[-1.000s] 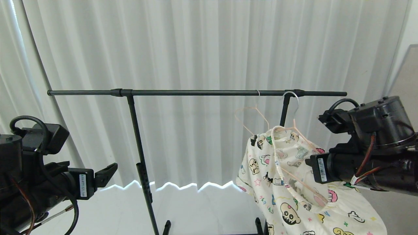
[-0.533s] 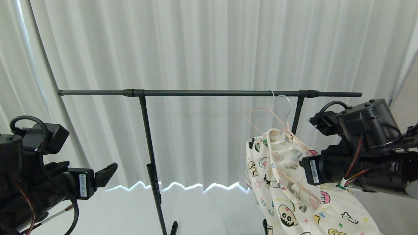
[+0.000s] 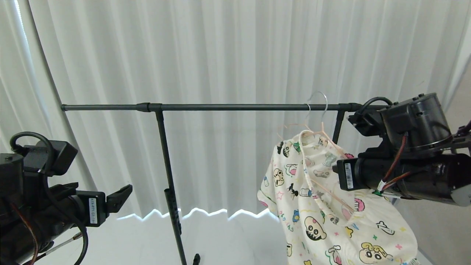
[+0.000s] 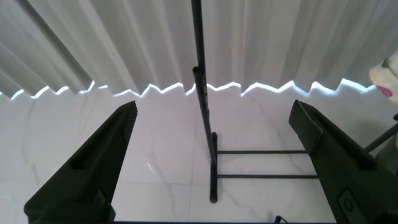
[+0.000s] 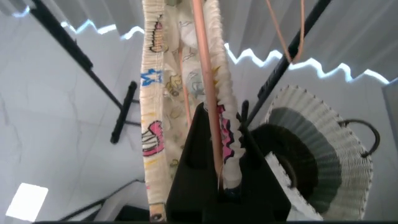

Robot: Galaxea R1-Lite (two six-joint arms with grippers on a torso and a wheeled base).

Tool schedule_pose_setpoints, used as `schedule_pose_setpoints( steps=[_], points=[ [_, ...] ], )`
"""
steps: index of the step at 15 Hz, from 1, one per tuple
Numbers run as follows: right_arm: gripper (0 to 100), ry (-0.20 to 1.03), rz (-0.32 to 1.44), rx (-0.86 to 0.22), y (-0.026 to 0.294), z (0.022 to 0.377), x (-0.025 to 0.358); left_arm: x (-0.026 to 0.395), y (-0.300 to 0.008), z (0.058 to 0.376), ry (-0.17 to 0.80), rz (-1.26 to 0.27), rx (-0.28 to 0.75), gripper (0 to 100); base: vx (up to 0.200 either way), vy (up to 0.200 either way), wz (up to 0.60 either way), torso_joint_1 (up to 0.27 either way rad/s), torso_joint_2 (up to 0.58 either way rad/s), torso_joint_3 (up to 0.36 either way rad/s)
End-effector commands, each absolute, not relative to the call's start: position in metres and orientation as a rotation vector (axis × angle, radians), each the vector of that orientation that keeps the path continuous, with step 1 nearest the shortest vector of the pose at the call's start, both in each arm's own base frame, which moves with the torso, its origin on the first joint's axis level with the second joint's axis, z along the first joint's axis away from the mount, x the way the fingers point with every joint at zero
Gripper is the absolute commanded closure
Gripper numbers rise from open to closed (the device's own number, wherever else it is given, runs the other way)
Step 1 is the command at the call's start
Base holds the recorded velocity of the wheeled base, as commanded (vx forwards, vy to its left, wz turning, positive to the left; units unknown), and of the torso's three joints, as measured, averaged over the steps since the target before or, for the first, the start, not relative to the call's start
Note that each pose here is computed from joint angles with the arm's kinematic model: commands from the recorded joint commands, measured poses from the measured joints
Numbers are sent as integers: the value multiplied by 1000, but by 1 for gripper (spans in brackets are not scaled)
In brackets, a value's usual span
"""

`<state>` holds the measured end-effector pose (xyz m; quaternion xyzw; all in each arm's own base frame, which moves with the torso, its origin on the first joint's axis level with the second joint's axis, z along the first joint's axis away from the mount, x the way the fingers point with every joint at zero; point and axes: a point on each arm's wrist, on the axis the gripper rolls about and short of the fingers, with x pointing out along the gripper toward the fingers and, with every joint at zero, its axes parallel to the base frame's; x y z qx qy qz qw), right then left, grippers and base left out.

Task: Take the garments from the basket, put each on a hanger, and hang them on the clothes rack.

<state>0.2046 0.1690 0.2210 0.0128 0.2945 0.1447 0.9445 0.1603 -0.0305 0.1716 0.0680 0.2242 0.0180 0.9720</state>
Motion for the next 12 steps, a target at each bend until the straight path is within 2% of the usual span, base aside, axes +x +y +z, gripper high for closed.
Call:
schedule_pose_setpoints(
  steps=[1, 6, 12],
  points=[
    [100, 588, 299, 33, 176, 225, 212, 160, -30, 172, 453, 38, 138, 0, 200, 0, 0, 2, 2, 2],
    [100, 557, 317, 47, 189, 235, 225, 160, -31, 173, 444, 31, 137, 0, 200, 0, 0, 4, 2, 0],
    [100, 570, 361, 27, 202, 232, 219, 160, -33, 173, 434, 25, 136, 0, 200, 0, 0, 4, -2, 0]
  ],
)
